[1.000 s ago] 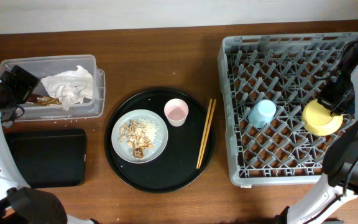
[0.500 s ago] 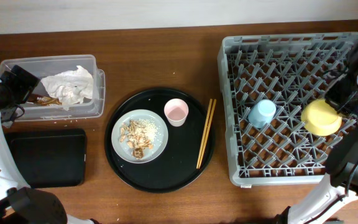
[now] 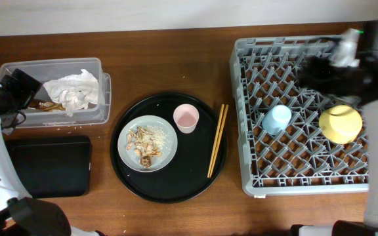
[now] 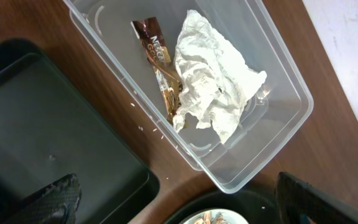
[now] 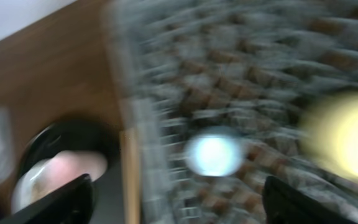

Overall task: Sort waste into correct bins and load items into the dishwasher rack
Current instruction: 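Reach the right gripper to the pink cup and grasp it, then place the pink cup in the rack near the blue cup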

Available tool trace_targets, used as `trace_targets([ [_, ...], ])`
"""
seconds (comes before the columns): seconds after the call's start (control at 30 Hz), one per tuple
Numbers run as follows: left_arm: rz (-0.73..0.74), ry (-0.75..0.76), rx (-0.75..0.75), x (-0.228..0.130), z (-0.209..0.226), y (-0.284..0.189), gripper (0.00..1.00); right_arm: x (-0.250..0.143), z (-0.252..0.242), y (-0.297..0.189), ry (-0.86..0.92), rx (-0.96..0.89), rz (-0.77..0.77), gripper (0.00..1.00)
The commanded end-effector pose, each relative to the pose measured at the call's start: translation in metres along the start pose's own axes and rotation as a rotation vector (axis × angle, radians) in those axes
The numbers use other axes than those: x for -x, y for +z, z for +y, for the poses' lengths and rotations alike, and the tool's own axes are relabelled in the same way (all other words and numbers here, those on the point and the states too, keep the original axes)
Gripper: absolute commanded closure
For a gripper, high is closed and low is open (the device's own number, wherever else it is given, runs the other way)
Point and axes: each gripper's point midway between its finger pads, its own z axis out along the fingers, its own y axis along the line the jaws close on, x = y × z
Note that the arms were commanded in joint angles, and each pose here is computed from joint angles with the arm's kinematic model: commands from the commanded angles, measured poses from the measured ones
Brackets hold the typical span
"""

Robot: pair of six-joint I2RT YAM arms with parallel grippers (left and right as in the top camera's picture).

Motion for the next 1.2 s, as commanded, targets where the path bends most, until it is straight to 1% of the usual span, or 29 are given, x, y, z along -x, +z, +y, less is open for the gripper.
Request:
trace_targets([
  [0.0,-0.014,-0.009,0.003,0.004,0.001,-0.003,0.01,-0.038,0.111,0.034,-0.235,0.236,0.112,0.05],
  [0.03,-0.014,-0.009,0.003,0.004,0.001,-0.003,0.01,-0.064,0.167,0.062,-0.365,0.301,0.146,0.06],
  [0.07,-0.014,-0.009,0.003,0.004,0.001,-0.003,0.01,-0.078,0.187,0.078,-0.42,0.294,0.158,0.09],
  [0.1,-0.014,-0.009,0.003,0.004,0.001,-0.003,0.01,-0.091,0.201,0.099,-0.441,0.246,0.159,0.11],
  [0.13,-0.014,-0.009,0.003,0.004,0.001,-0.003,0.01,-0.115,0.221,0.134,-0.459,0.176,0.164,0.19],
  [0.17,-0.014,-0.009,0.003,0.004,0.001,-0.003,0.01,-0.129,0.234,0.148,-0.489,0.182,0.173,0.24],
  [0.2,-0.014,-0.009,0.003,0.004,0.001,-0.003,0.01,-0.145,0.243,0.164,-0.51,0.159,0.179,0.27],
  [0.23,-0.014,-0.009,0.003,0.004,0.001,-0.003,0.01,-0.159,0.243,0.18,-0.536,0.103,0.186,0.32],
  [0.27,-0.014,-0.009,0.003,0.004,0.001,-0.003,0.01,-0.167,0.242,0.188,-0.555,0.075,0.189,0.41],
  [0.33,-0.014,-0.009,0.003,0.004,0.001,-0.003,0.01,-0.177,0.237,0.205,-0.588,-0.015,0.165,0.42],
  [0.43,-0.014,-0.009,0.003,0.004,0.001,-0.003,0.01,-0.192,0.223,0.23,-0.597,-0.072,0.216,0.54],
  [0.47,-0.014,-0.009,0.003,0.004,0.001,-0.003,0.01,-0.197,0.222,0.232,-0.601,-0.072,0.235,0.55],
  [0.5,-0.014,-0.009,0.003,0.004,0.001,-0.003,0.01,-0.198,0.221,0.232,-0.602,-0.075,0.24,0.6],
  [0.53,-0.014,-0.009,0.003,0.004,0.001,-0.003,0.01,-0.198,0.22,0.231,-0.602,-0.077,0.242,0.66],
  [0.57,-0.014,-0.009,0.003,0.004,0.001,-0.003,0.01,-0.198,0.219,0.229,-0.599,-0.081,0.248,0.76],
  [0.63,-0.014,-0.009,0.003,0.004,0.001,-0.003,0.01,-0.199,0.225,0.224,-0.572,-0.059,0.264,0.84],
  [0.67,-0.014,-0.009,0.003,0.004,0.001,-0.003,0.01,-0.194,0.231,0.216,-0.555,-0.051,0.267,0.91],
  [0.7,-0.014,-0.009,0.003,0.004,0.001,-0.003,0.01,-0.184,0.238,0.2,-0.552,-0.05,0.266,0.96],
  [0.77,-0.014,-0.009,0.003,0.004,0.001,-0.003,0.01,-0.159,0.248,0.157,-0.541,-0.045,0.252,0.96],
  [0.8,-0.014,-0.009,0.003,0.004,0.001,-0.003,0.01,-0.137,0.248,0.129,-0.487,-0.044,0.227,0.96],
  [0.83,-0.014,-0.009,0.003,0.004,0.001,-0.003,0.01,-0.114,0.237,0.106,-0.439,-0.054,0.21,0.96],
  [0.9,-0.014,-0.009,0.003,0.004,0.001,-0.003,0.01,-0.069,0.181,0.05,-0.295,-0.122,0.209,0.96],
  [0.93,-0.014,-0.009,0.003,0.004,0.001,-0.003,0.01,-0.062,0.154,0.033,-0.25,-0.16,0.223,0.96],
  [0.97,-0.014,-0.009,0.003,0.004,0.001,-0.003,0.01,-0.056,0.134,0.02,-0.239,-0.161,0.239,0.96],
  [1.0,-0.014,-0.009,0.003,0.004,0.001,-0.003,0.01,-0.049,0.122,0.005,-0.218,-0.123,0.235,0.96],
  [1.07,-0.014,-0.009,0.003,0.004,0.001,-0.003,0.01,-0.042,0.097,-0.023,-0.215,-0.11,0.199,0.96],
  [1.1,-0.014,-0.009,0.003,0.004,0.001,-0.003,0.01,-0.045,0.081,-0.03,-0.21,-0.126,0.203,0.96],
  [1.13,-0.014,-0.009,0.003,0.004,0.001,-0.003,0.01,-0.055,0.053,-0.035,-0.161,-0.169,0.231,0.96],
  [1.17,-0.014,-0.009,0.003,0.004,0.001,-0.003,0.01,-0.06,0.032,-0.029,-0.111,-0.203,0.258,0.96],
])
